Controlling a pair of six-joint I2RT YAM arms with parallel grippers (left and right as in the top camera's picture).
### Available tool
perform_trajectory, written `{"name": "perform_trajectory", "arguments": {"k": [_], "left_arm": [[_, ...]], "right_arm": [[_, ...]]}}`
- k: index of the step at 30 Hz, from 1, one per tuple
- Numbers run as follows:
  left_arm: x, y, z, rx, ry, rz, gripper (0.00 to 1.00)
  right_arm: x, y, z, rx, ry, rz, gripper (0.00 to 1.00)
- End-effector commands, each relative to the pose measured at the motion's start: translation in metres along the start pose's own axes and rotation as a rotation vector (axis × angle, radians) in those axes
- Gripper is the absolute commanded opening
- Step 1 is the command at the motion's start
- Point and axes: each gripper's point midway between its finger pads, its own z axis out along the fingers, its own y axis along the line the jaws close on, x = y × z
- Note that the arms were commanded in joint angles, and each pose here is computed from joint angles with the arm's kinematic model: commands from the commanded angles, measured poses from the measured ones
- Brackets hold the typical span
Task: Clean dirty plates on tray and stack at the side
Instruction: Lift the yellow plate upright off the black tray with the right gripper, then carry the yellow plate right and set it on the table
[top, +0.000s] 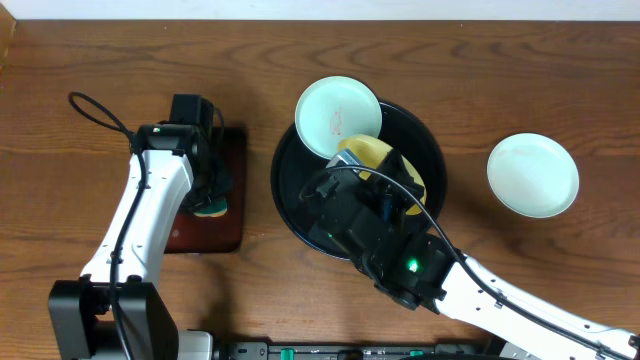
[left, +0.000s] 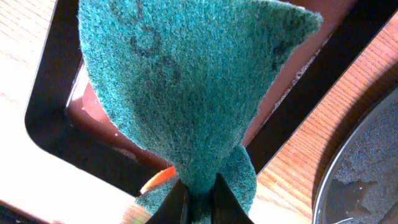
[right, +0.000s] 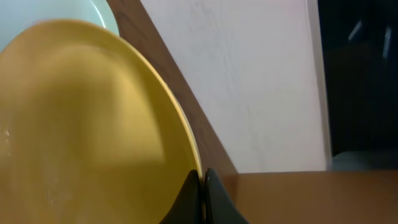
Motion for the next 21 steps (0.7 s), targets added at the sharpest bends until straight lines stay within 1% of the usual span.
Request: {"name": "perform_trajectory", "arguments": {"k": [1,3,7,12,16,19,21], "left_arm": [[0.002,0.003,-0.001,-0.003,0.004,0.017,0.08],[0.002,0.003,-0.001,-0.004,0.005,0.017,0.08],[0.003,0.003,-0.001,-0.006,0.007,0.018,0.08],[0.004,0.004,-0.001,-0.009,0.013,0.022,0.08],[0.004,0.004,-0.001,-0.009,0.012,0.022,0.08],[0.004,0.004,-0.001,-0.009,0.013,0.022,0.07],[0.004,0.004,-0.001,-0.009,0.013,0.022,0.08]], "right_arm": [[0.004,-0.009,0.001,0.019,0.012,0.26,0.01],[0.009,-0.002,0.007,-0.031,0.029,0.422,0.01],[0.018,0.009,0.022,-0.192,0.072,0.659,0.01],[0.043,-0.014,0.045,-0.361,0.118,0.956,0.01],[0.086,-0.043,0.067,-0.446,0.172,1.164,0.01],[0.139,-0.06,0.083,-0.423,0.283,1.348,0.01],[0.178,-0.067,0.09,-0.376,0.375,1.453,0.01]]}}
